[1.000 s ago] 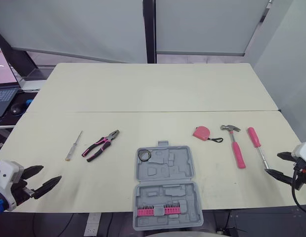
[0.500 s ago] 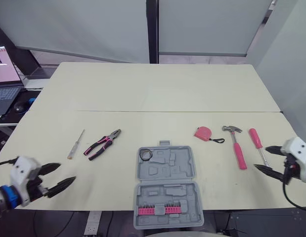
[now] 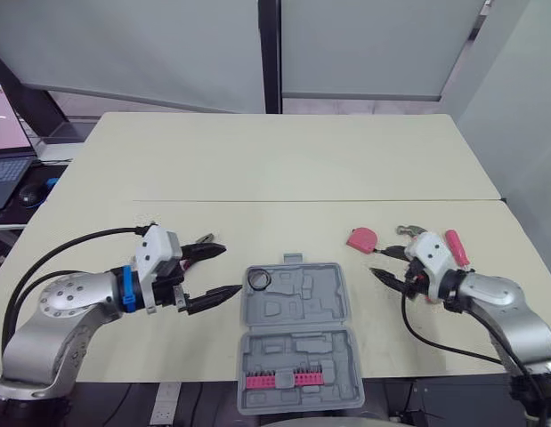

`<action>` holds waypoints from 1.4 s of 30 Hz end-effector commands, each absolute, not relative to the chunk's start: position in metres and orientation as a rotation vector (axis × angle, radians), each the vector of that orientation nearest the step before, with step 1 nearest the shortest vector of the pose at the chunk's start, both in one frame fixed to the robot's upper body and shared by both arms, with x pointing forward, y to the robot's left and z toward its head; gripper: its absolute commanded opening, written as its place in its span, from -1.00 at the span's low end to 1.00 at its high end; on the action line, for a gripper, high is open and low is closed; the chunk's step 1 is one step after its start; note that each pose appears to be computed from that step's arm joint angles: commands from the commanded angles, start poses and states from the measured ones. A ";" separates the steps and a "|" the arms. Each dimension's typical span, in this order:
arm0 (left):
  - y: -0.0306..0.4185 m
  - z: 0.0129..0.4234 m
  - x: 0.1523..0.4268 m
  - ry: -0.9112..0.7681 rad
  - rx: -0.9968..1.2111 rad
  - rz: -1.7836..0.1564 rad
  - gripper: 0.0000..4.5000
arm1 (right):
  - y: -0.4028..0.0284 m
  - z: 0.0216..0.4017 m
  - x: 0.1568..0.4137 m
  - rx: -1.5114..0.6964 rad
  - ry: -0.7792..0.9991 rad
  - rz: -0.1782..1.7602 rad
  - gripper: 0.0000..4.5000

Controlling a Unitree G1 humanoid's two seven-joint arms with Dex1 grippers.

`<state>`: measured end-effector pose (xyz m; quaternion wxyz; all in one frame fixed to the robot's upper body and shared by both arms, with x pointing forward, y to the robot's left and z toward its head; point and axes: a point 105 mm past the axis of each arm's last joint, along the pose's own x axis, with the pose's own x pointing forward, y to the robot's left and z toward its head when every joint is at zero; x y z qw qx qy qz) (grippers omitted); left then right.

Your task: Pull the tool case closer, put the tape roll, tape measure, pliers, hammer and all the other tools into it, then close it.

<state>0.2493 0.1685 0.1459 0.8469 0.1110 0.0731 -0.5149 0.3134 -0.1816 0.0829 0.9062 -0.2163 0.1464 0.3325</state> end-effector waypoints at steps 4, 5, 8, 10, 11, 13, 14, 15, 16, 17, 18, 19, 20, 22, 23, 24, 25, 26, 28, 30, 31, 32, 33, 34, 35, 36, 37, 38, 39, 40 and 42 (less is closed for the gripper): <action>0.142 0.152 0.246 0.098 0.240 -1.187 1.00 | -0.181 0.075 0.345 -0.552 0.326 0.663 0.44; 0.140 0.152 0.246 0.093 0.239 -1.197 1.00 | -0.182 0.075 0.350 -0.547 0.335 0.663 0.44; 0.135 0.150 0.247 0.085 0.242 -1.211 1.00 | -0.183 0.072 0.361 -0.565 0.354 0.680 0.44; 0.131 0.147 0.248 0.085 0.245 -1.222 1.00 | -0.186 0.068 0.366 -0.588 0.384 0.693 0.44; 0.130 0.146 0.248 0.086 0.244 -1.226 1.00 | -0.187 0.066 0.367 -0.597 0.396 0.699 0.44; 0.127 0.145 0.246 0.088 0.246 -1.236 1.00 | -0.188 0.063 0.368 -0.599 0.425 0.714 0.44; 0.126 0.144 0.245 0.088 0.246 -1.239 1.00 | -0.189 0.062 0.369 -0.595 0.435 0.719 0.44; 0.125 0.144 0.245 0.088 0.246 -1.240 1.00 | -0.189 0.061 0.369 -0.592 0.442 0.722 0.44; 0.125 0.144 0.244 0.088 0.245 -1.242 1.00 | -0.189 0.060 0.368 -0.585 0.452 0.737 0.44; 0.125 0.144 0.244 0.088 0.244 -1.242 1.00 | -0.188 0.060 0.367 -0.579 0.459 0.752 0.44; 0.125 0.144 0.244 0.088 0.244 -1.243 1.00 | -0.190 0.061 0.367 -0.580 0.463 0.754 0.44; 0.125 0.144 0.244 0.088 0.245 -1.243 1.00 | -0.190 0.061 0.367 -0.582 0.465 0.754 0.44; 0.125 0.144 0.243 0.088 0.246 -1.243 1.00 | -0.192 0.059 0.366 -0.592 0.476 0.753 0.44; 0.125 0.144 0.243 0.088 0.248 -1.244 1.00 | -0.195 0.057 0.365 -0.602 0.488 0.757 0.44; 0.125 0.144 0.243 0.086 0.247 -1.244 1.00 | -0.195 0.057 0.364 -0.602 0.487 0.755 0.44; 0.125 0.144 0.243 0.085 0.247 -1.243 1.00 | -0.196 0.058 0.364 -0.603 0.480 0.749 0.44; 0.126 0.144 0.243 0.085 0.247 -1.243 1.00 | -0.197 0.058 0.364 -0.603 0.478 0.745 0.44; 0.126 0.144 0.243 0.084 0.247 -1.243 1.00 | -0.198 0.057 0.364 -0.605 0.478 0.740 0.44; 0.126 0.144 0.243 0.083 0.247 -1.243 1.00 | -0.199 0.056 0.365 -0.619 0.474 0.727 0.44; 0.125 0.145 0.243 0.082 0.247 -1.244 1.00 | -0.197 0.059 0.367 -0.613 0.447 0.718 0.44; 0.125 0.145 0.244 0.081 0.247 -1.244 1.00 | -0.196 0.060 0.367 -0.606 0.443 0.718 0.44; 0.125 0.145 0.244 0.080 0.247 -1.244 1.00 | -0.196 0.059 0.367 -0.600 0.450 0.720 0.44; 0.125 0.146 0.244 0.079 0.247 -1.244 1.00 | -0.197 0.058 0.366 -0.600 0.462 0.720 0.44; 0.125 0.146 0.244 0.079 0.248 -1.246 1.00 | -0.198 0.056 0.366 -0.596 0.477 0.721 0.44; 0.124 0.146 0.244 0.078 0.248 -1.248 1.00 | -0.199 0.054 0.365 -0.591 0.490 0.723 0.44; 0.124 0.146 0.244 0.077 0.247 -1.250 1.00 | -0.199 0.053 0.364 -0.587 0.499 0.724 0.44; 0.123 0.146 0.244 0.075 0.246 -1.255 1.00 | -0.199 0.052 0.364 -0.579 0.509 0.726 0.44; 0.123 0.147 0.243 0.071 0.243 -1.260 1.00 | -0.200 0.050 0.363 -0.571 0.520 0.724 0.44; 0.122 0.148 0.243 0.070 0.241 -1.263 1.00 | -0.201 0.049 0.363 -0.566 0.529 0.715 0.44; 0.122 0.148 0.243 0.070 0.243 -1.267 1.00 | -0.203 0.048 0.363 -0.560 0.539 0.703 0.36; 0.122 0.147 0.243 0.071 0.248 -1.270 1.00 | -0.204 0.046 0.363 -0.552 0.553 0.690 0.20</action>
